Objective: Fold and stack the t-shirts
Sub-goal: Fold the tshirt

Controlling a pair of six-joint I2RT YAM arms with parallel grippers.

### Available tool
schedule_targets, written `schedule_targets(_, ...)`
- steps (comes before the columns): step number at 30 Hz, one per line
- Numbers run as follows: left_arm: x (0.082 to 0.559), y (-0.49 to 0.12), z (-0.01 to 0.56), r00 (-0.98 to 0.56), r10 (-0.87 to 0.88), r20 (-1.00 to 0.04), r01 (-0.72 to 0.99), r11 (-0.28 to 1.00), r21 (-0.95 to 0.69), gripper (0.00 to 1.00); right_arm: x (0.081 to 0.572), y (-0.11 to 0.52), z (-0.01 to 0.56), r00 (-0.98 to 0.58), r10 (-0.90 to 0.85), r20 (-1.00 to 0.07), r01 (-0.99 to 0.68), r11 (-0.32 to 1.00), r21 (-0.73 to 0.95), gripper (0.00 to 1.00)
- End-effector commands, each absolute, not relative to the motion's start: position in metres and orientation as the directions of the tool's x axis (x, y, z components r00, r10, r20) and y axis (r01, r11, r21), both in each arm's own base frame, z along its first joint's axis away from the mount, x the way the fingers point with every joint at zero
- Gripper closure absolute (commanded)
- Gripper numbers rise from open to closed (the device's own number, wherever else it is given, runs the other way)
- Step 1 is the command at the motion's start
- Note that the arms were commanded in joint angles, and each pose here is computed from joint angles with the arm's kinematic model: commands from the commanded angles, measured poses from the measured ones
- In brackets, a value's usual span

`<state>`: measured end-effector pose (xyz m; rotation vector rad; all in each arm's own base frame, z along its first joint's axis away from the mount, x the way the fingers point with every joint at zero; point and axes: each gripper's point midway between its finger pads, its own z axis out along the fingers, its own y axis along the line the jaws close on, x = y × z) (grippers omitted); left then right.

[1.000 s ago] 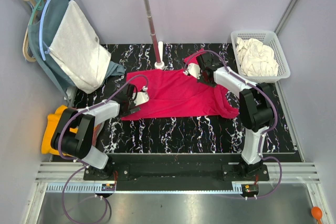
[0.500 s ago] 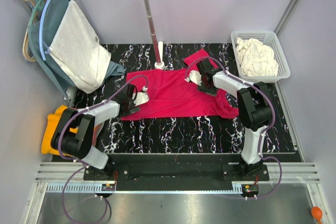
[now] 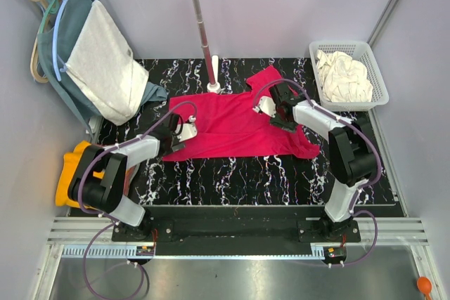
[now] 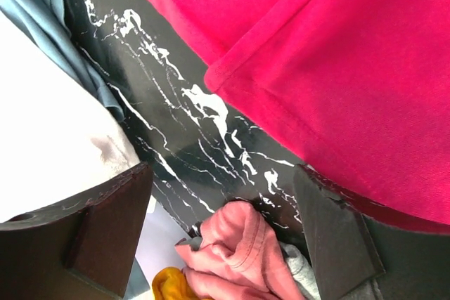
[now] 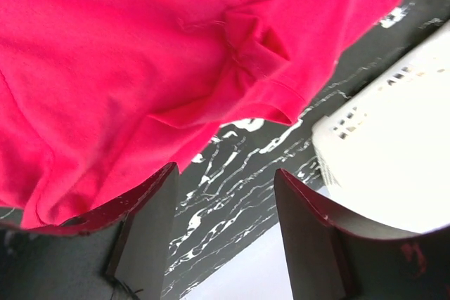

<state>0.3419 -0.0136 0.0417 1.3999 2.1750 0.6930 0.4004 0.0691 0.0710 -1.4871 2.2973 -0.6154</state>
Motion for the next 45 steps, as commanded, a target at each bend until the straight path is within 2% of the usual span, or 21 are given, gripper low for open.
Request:
schedule_targets(1, 0.367, -0.013, 0.087, -0.383, 0.904, -0.189, 0.576, 0.394, 0.716, 0.13, 0.407, 0.064, 0.11, -0.404, -0.908, -0.109, -0.7, 0.384, -0.603, 0.35)
schedule_targets(10, 0.363, -0.038, 0.108, -0.365, 0.877, -0.312, 0.607, 0.478, 0.635, 0.1, 0.387, 0.088, 0.109, -0.41, -0.869, -0.277, -0.713, 0.495, -0.497, 0.23)
schedule_targets(15, 0.348, -0.061, 0.093, -0.337, 0.875, -0.348, 0.676, 0.482, 0.557, 0.06, 0.371, 0.1, 0.085, -0.413, -0.855, -0.312, -0.761, 0.513, -0.398, 0.0)
schedule_targets(25, 0.341, -0.083, 0.057, -0.33, 0.881, -0.337, 0.725, 0.466, 0.507, 0.01, 0.365, 0.104, 0.051, -0.418, -0.853, -0.313, -0.777, 0.514, -0.364, 0.0)
schedule_targets(37, 0.321, -0.069, 0.012, -0.345, 0.914, -0.215, 0.785, 0.407, 0.468, 0.01, 0.343, 0.107, 0.007, -0.414, -0.866, -0.28, -0.826, 0.487, -0.285, 0.0)
schedule_targets(45, 0.297, -0.054, 0.001, -0.331, 0.936, -0.122, 0.809, 0.348, 0.473, 0.01, 0.303, 0.101, -0.005, -0.346, -0.92, -0.185, -0.882, 0.386, -0.27, 0.01)
